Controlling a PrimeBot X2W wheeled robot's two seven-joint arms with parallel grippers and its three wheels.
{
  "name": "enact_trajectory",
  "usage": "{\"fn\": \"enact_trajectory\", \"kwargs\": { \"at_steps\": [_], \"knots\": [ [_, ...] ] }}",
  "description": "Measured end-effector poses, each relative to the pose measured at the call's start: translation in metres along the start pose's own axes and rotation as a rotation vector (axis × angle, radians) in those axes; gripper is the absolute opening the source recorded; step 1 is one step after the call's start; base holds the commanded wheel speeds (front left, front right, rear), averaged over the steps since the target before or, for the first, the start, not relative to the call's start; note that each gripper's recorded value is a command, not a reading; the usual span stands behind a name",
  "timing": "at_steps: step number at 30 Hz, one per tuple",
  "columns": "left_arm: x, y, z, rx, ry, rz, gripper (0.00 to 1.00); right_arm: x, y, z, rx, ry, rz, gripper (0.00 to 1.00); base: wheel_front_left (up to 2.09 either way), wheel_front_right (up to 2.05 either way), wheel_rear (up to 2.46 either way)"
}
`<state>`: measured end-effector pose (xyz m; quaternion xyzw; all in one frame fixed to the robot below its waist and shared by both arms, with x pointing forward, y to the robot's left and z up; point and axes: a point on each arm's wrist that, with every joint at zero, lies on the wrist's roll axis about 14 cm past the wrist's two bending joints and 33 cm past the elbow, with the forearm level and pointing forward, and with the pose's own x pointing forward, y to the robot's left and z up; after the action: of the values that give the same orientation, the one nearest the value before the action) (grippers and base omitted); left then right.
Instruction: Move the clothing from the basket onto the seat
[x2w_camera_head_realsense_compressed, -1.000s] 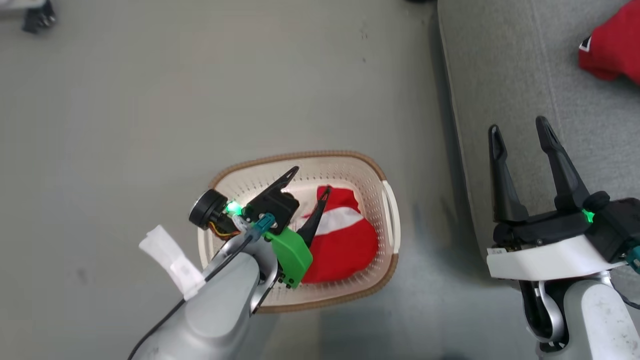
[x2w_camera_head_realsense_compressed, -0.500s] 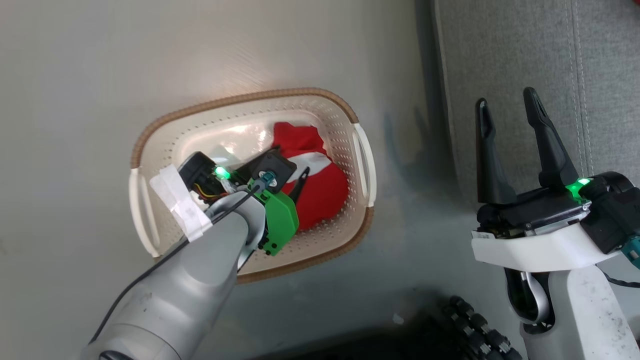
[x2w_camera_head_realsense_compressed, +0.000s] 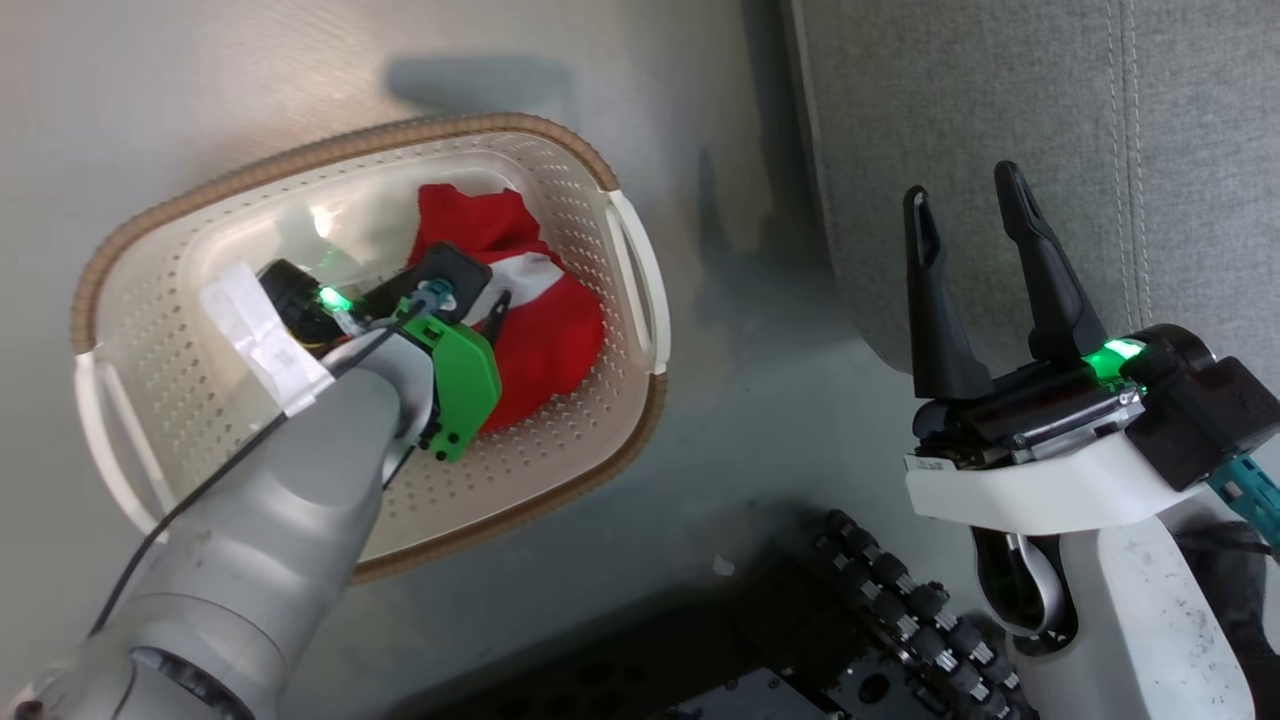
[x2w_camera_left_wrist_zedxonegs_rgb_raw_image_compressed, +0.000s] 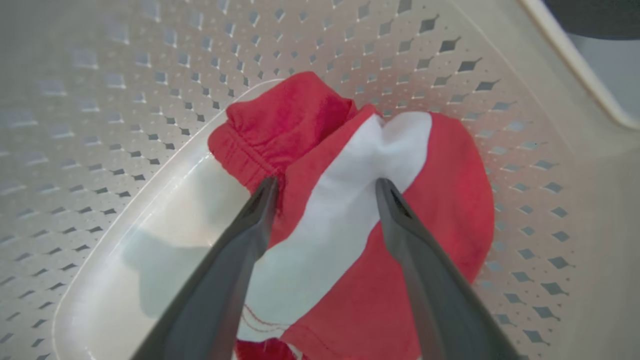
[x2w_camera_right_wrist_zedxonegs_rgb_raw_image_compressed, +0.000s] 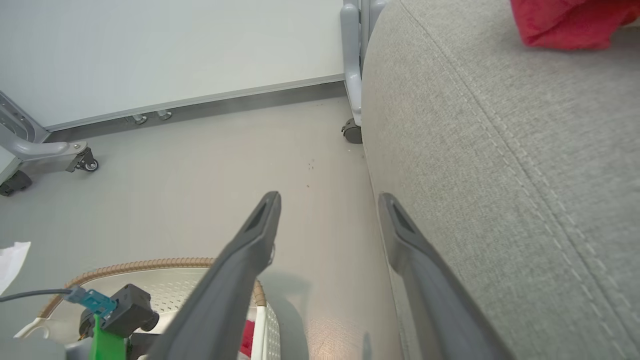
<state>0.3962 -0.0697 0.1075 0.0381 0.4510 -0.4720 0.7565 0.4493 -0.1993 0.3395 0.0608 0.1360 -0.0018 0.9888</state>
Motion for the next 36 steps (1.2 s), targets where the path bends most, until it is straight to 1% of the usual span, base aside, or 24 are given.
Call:
{"fn": "enact_trajectory", "kwargs": {
  "at_steps": [6, 12, 18, 20, 21, 24, 28, 33, 36],
  "knots": [
    [0.014, 0.007, -0.021, -0.006, 0.079, -0.012, 1.00, -0.004, -0.012, -0.008, -0.005, 0.029, -0.035, 1.00, 0.00, 0.00, 0.00],
    [0.020, -0.004, -0.039, -0.021, 0.166, -0.048, 1.00, -0.006, -0.016, -0.012, -0.003, 0.041, -0.050, 1.00, 0.00, 0.00, 0.00],
    [0.017, -0.008, -0.054, -0.045, 0.245, -0.064, 1.00, -0.010, -0.016, -0.013, 0.002, 0.048, -0.054, 1.00, 0.00, 0.00, 0.00],
    [0.016, -0.009, -0.059, -0.038, 0.273, -0.068, 0.03, -0.011, -0.016, -0.014, 0.002, 0.050, -0.057, 1.00, 0.00, 0.00, 0.00],
    [0.015, -0.008, -0.062, -0.047, 0.286, -0.066, 0.00, -0.011, -0.016, -0.013, 0.001, 0.048, -0.058, 1.00, 0.00, 0.00, 0.00],
    [0.012, -0.002, -0.069, -0.031, 0.307, -0.056, 0.00, -0.011, -0.017, -0.011, -0.001, 0.042, -0.060, 1.00, 0.00, 0.00, 0.00],
    [0.011, 0.003, -0.066, -0.012, 0.291, -0.045, 0.00, -0.011, -0.018, -0.007, -0.003, 0.033, -0.062, 1.00, 0.00, 0.00, 0.00],
    [0.011, 0.009, -0.054, 0.011, 0.242, -0.027, 0.00, -0.011, -0.017, 0.000, -0.007, 0.017, -0.059, 1.00, 0.00, 0.00, 0.00],
    [0.011, 0.011, -0.042, 0.019, 0.188, -0.020, 0.00, -0.010, -0.014, 0.006, -0.008, -0.001, -0.049, 1.00, 0.00, 0.00, 0.00]
  ]
}}
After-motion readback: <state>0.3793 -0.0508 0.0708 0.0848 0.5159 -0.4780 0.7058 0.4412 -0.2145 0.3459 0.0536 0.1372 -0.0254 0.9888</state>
